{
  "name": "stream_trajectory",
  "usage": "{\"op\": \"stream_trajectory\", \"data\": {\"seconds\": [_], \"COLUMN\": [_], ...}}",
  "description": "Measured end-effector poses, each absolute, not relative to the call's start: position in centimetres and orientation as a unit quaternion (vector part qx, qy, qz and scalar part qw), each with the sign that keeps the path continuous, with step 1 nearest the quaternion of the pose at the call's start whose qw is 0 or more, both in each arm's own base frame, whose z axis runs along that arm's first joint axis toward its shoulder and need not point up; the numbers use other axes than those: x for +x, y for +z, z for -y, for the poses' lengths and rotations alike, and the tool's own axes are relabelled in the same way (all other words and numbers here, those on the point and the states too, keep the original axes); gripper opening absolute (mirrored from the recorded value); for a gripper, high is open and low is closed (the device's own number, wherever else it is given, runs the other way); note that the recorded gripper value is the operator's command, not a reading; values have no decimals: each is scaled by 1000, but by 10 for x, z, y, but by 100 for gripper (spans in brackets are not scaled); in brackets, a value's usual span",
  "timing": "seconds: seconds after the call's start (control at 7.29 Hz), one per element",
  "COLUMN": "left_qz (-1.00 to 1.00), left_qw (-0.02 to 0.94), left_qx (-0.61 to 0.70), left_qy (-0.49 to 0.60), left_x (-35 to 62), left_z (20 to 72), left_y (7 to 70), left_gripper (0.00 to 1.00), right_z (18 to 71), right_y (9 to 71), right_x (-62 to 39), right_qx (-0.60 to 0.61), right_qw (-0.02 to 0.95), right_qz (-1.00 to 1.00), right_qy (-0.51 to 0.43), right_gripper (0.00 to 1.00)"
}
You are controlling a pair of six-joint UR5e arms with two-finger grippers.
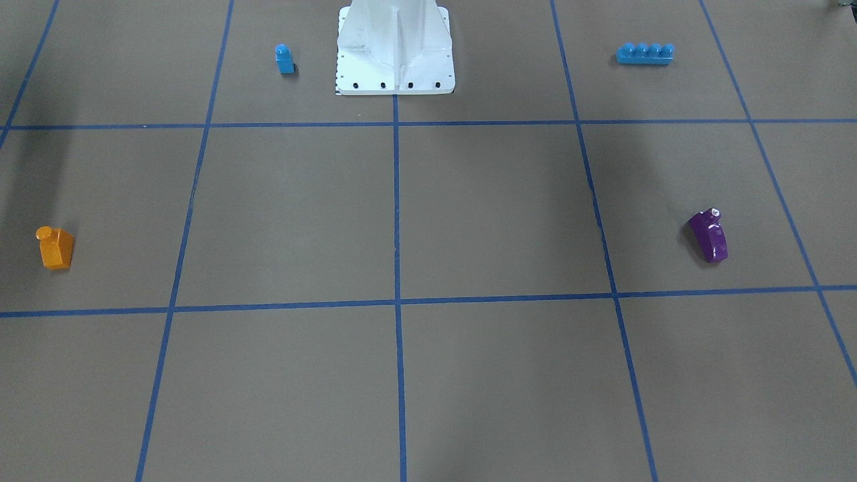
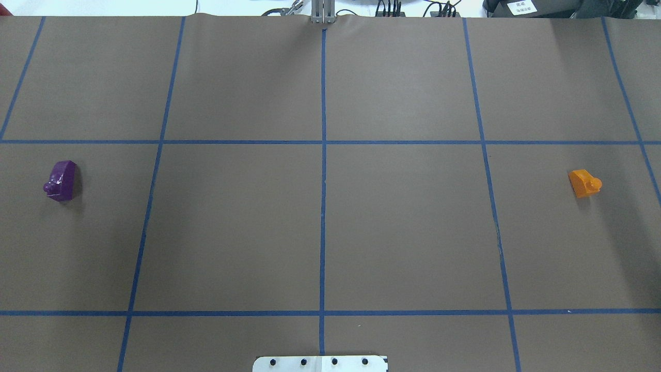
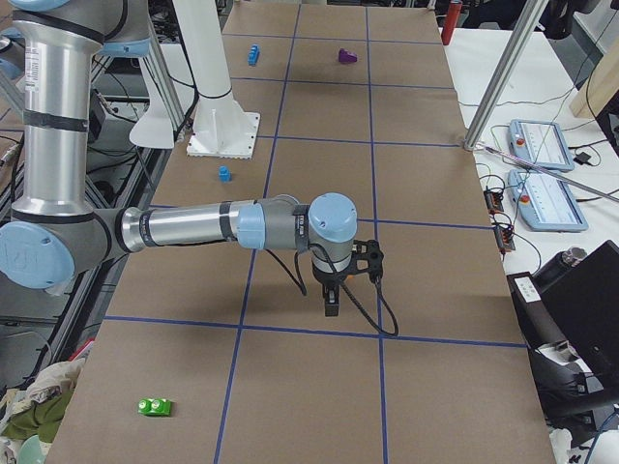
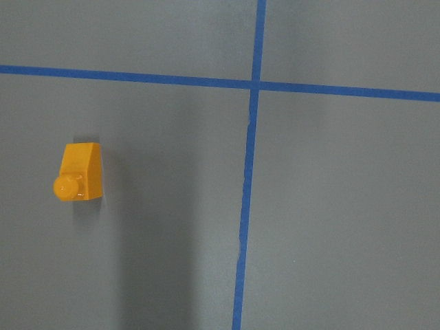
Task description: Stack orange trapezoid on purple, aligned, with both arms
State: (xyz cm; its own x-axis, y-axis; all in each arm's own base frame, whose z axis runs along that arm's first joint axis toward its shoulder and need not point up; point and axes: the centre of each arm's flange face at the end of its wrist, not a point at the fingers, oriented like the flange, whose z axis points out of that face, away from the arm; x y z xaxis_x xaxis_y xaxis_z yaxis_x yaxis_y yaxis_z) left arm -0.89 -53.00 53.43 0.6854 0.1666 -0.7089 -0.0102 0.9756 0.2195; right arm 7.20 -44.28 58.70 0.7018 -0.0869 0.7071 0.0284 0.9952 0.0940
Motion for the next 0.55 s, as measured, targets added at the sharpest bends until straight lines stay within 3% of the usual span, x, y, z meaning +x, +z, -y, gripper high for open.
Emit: {"op": "stream_trajectory", "data": {"seconds": [0.55], "left_qz": [-401], "left_qw": [914], "left_qx": [36], "left_qy": [-49], "left_x": [137], "left_z": [513], "left_y": [536], "left_gripper": [100], "right_z": [450], "right_y": [591], "right_x": [70], "right_qx": [34], "right_qw": [917], "right_qz": [397], "right_qy": [-30], "right_gripper": [100]}}
